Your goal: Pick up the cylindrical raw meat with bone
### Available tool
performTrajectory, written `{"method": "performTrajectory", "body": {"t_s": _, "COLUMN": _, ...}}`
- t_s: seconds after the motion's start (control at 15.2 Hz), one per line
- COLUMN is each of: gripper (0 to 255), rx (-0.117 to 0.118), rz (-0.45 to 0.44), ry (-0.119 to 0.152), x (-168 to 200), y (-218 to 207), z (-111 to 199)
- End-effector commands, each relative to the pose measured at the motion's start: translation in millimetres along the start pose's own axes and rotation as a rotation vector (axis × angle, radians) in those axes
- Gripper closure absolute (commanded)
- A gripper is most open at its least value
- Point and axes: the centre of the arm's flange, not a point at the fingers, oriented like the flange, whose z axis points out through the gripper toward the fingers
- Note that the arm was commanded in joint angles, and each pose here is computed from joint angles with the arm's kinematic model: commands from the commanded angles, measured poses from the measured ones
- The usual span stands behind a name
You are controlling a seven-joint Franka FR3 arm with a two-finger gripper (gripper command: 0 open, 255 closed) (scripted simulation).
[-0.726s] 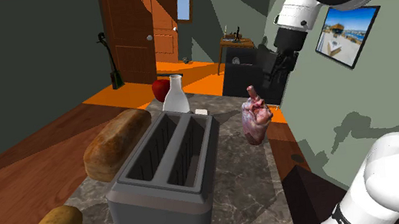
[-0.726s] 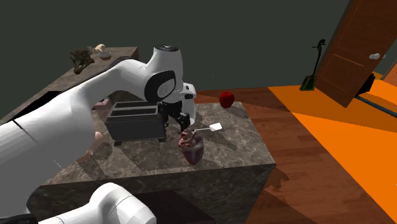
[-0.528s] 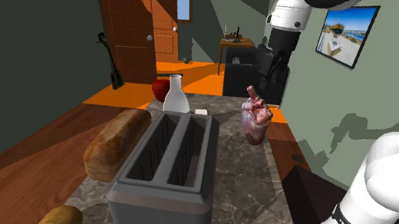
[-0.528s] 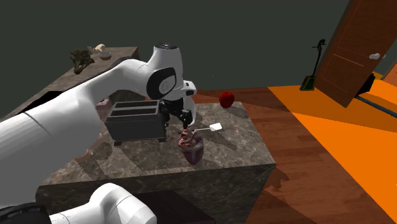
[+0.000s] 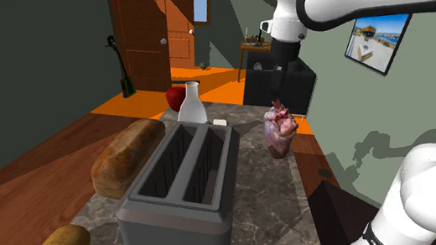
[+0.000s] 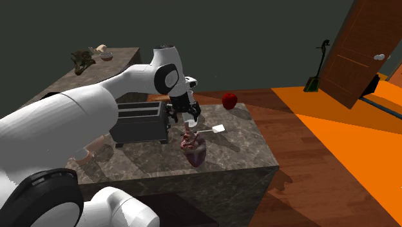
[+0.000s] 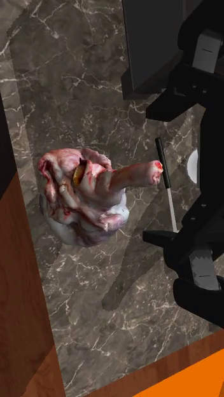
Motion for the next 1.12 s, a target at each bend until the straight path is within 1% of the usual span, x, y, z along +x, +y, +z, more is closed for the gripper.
{"method": "performTrajectory", "body": {"t_s": 0.0, "gripper": 0, "rx": -0.002, "rz": -0.005, "ry": 0.0, "x": 0, "y": -1, "z": 10}}
{"method": "performTrajectory", "body": {"t_s": 0.13, "gripper": 0, "rx": -0.002, "rz": -0.005, "ry": 0.0, "x": -1, "y": -3, "z": 21}}
{"method": "performTrajectory", "body": {"t_s": 0.26, "gripper": 0, "rx": -0.002, "rz": -0.005, "ry": 0.0, "x": -1, "y": -3, "z": 24}}
{"method": "performTrajectory", "body": {"t_s": 0.33, "gripper": 255, "rx": -0.002, "rz": -0.005, "ry": 0.0, "x": -1, "y": -3, "z": 23}}
{"method": "performTrajectory", "body": {"t_s": 0.92, "gripper": 255, "rx": -0.002, "rz": -0.005, "ry": 0.0, "x": -1, "y": -3, "z": 24}}
{"method": "performTrajectory", "body": {"t_s": 1.06, "gripper": 255, "rx": -0.002, "rz": -0.005, "ry": 0.0, "x": -1, "y": -2, "z": 13}}
